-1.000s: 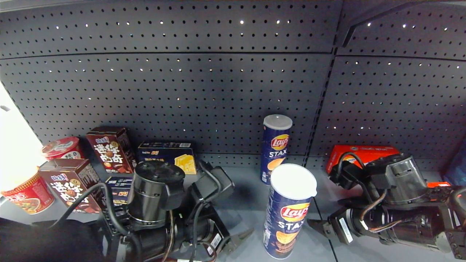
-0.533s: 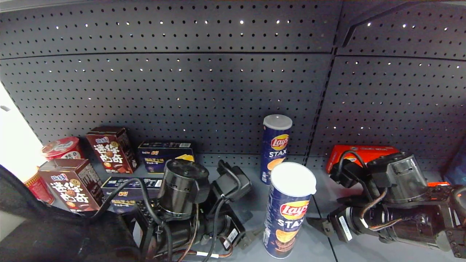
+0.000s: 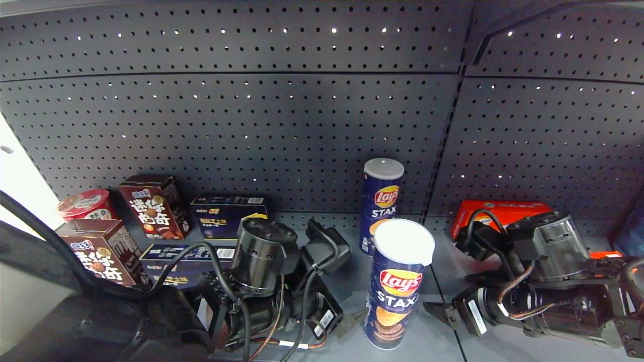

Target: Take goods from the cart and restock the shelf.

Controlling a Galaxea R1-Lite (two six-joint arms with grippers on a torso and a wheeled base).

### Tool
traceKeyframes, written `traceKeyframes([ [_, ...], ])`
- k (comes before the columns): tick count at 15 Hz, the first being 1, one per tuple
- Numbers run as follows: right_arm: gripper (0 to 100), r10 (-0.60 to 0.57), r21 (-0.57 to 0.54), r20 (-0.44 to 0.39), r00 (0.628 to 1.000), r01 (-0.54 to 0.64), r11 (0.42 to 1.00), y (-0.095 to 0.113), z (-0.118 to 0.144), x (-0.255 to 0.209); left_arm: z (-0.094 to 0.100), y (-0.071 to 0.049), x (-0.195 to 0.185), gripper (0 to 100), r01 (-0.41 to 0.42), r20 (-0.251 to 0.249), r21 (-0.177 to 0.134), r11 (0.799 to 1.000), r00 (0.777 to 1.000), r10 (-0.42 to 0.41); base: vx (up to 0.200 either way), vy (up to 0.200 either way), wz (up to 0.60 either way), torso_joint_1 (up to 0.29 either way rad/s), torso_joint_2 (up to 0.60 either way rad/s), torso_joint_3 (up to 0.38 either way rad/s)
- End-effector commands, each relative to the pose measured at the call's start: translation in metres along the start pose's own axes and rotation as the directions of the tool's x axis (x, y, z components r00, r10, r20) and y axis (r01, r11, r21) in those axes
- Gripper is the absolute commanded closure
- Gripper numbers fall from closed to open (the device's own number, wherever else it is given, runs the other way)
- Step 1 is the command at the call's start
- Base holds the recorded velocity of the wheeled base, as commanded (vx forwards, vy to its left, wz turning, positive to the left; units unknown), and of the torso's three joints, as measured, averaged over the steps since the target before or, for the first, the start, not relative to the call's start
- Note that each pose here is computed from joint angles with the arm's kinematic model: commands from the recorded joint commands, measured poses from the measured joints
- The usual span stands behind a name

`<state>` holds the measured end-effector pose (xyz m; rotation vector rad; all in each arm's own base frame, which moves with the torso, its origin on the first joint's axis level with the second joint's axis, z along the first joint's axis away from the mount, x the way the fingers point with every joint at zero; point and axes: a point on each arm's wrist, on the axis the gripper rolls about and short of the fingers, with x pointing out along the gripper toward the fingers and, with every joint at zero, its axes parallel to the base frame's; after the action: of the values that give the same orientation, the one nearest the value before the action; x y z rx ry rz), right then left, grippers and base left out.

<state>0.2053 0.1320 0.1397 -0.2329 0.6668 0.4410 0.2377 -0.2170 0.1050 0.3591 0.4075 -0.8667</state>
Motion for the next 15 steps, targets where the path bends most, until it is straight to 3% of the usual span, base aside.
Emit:
traceKeyframes([
  [1, 0, 0.001, -0.001, -0.006, 1.0, -0.001, 1.0, 0.0, -0.002, 0.001, -0.001, 0.0, 0.001, 0, -0.002, -0.005, -0.001, 1.0, 1.0, 0.002, 0.0, 0.0, 0.0, 0.0, 0.0, 0.0],
  [10, 0, 0.001, 0.0, -0.006, 1.0, -0.001, 1.0, 0.0, -0.005, -0.002, -0.007, -0.001, -0.016, 0, -0.006, -0.01, -0.005, 1.0, 1.0, 0.006, 0.0, 0.0, 0.0, 0.0, 0.0, 0.0],
  [13, 0, 0.004, 0.003, 0.033, 0.999, -0.004, 1.0, -0.001, -0.001, -0.011, 0.0, 0.005, -0.033, 0, -0.035, 0.028, -0.013, 0.999, 0.999, 0.036, 0.0, 0.0, 0.0, 0.0, 0.0, 0.0],
  [15, 0, -0.001, 0.019, 0.096, 0.995, -0.001, 1.0, -0.004, 0.001, -0.031, -0.003, 0.015, -0.066, 0, -0.09, 0.059, -0.037, 0.995, 0.994, 0.093, 0.0, 0.0, 0.0, 0.0, 0.0, 0.0],
])
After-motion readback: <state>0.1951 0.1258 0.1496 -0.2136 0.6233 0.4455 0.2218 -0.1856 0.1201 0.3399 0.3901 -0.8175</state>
